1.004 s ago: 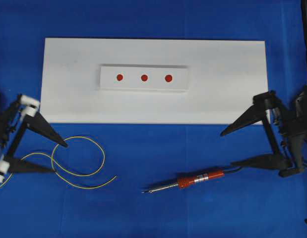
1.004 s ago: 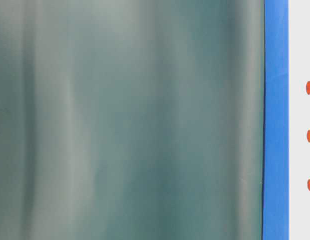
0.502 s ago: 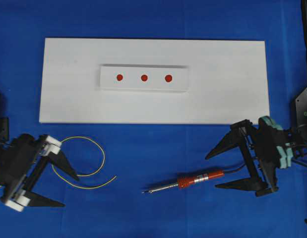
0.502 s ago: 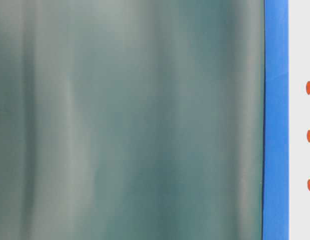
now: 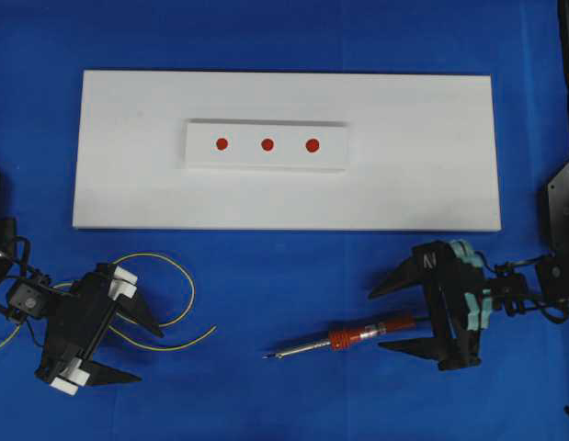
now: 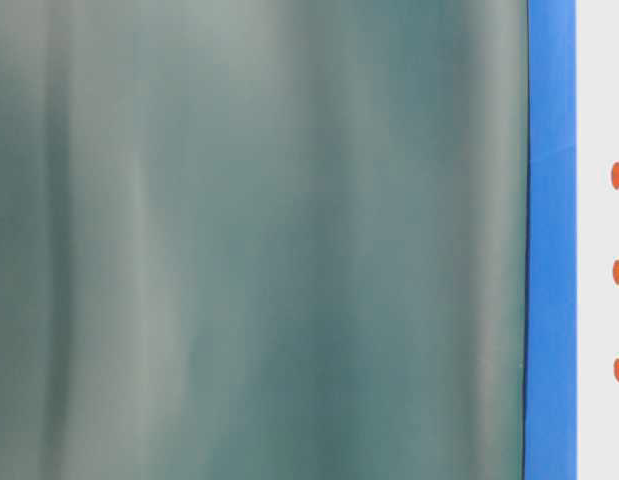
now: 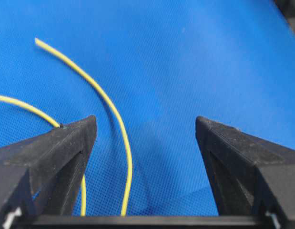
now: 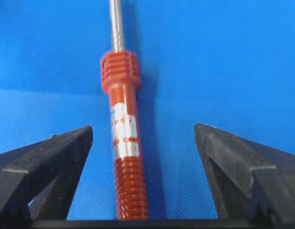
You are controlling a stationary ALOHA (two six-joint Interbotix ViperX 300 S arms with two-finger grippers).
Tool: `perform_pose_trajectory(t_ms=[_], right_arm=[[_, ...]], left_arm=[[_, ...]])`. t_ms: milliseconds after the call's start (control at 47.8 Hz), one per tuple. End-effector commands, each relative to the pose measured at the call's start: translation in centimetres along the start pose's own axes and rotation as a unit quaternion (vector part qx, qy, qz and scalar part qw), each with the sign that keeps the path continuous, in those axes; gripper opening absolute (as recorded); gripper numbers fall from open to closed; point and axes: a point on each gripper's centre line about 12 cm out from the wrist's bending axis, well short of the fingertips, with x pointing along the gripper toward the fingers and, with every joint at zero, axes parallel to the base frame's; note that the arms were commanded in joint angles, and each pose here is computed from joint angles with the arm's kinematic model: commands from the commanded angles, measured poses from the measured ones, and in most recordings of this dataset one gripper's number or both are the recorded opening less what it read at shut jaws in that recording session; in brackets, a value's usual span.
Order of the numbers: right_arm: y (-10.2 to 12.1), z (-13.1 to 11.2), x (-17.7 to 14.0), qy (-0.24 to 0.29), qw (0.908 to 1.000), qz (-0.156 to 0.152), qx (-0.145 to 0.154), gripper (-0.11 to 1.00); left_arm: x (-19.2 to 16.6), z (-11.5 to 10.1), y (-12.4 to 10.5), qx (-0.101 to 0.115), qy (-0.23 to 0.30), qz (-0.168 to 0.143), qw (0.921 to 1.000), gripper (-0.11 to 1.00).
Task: Touch the tip of the soldering iron to the tip of the solder at the mark.
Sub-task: 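Lower left gripper to yellow solder wire, right gripper to red soldering iron, then close the left gripper on the solder wire and the right on the iron handle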
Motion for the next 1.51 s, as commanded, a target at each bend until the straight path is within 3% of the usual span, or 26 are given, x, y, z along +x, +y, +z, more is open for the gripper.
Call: perform_pose_trajectory(t_ms=[0, 335, 460, 523, 586, 669, 753, 816, 1108, 1485], right_arm=[[0.7, 0.1, 0.5, -0.008, 1.0, 0.006, 0.001, 0.85], [1.1, -0.5, 2.2, -0.002, 1.0, 0.003, -0.005, 0.84], [0.9, -0.3, 2.3, -0.009, 0.9999, -0.001, -0.013, 0.75], [0.8, -0.2, 2.4, -0.013, 0.9997, -0.004, -0.018, 0.65], [0.7, -0.1, 2.4, -0.014, 0.9996, -0.005, -0.022, 0.45], [0.5, -0.1, 2.4, -0.014, 0.9995, -0.008, -0.026, 0.22], [0.5, -0.1, 2.4, -0.014, 0.9995, -0.008, -0.026, 0.07], [0.6, -0.1, 2.4, -0.015, 0.9995, -0.007, -0.027, 0.06], [1.3, 1.6, 1.4, -0.027, 0.9994, 0.005, -0.022, 0.06], [2.1, 8.0, -2.4, 0.029, 0.9992, 0.025, -0.009, 0.06]], left_arm=[[0.4, 0.1, -0.1, 0.001, -0.005, -0.001, 1.0, 0.76], [0.7, -0.5, 0.0, 0.003, 0.007, 0.001, 1.0, 0.59], [0.7, -0.5, 0.1, 0.003, 0.009, 0.002, 1.0, 0.57], [0.7, -0.6, 0.1, 0.002, 0.013, 0.004, 0.9999, 0.52], [0.7, -0.8, 0.2, 0.003, 0.02, 0.005, 0.9998, 0.43], [0.7, -0.9, 0.2, 0.002, 0.027, 0.008, 0.9996, 0.25], [0.8, -0.7, 0.2, 0.002, 0.026, 0.008, 0.9996, 0.08], [0.8, -0.6, 0.2, 0.001, 0.023, 0.008, 0.9997, 0.02], [0.9, 1.6, 0.2, -0.021, 0.012, 0.012, 0.9996, 0.02], [-1.0, 10.1, -0.3, -0.072, 0.041, 0.035, 0.9959, 0.02]])
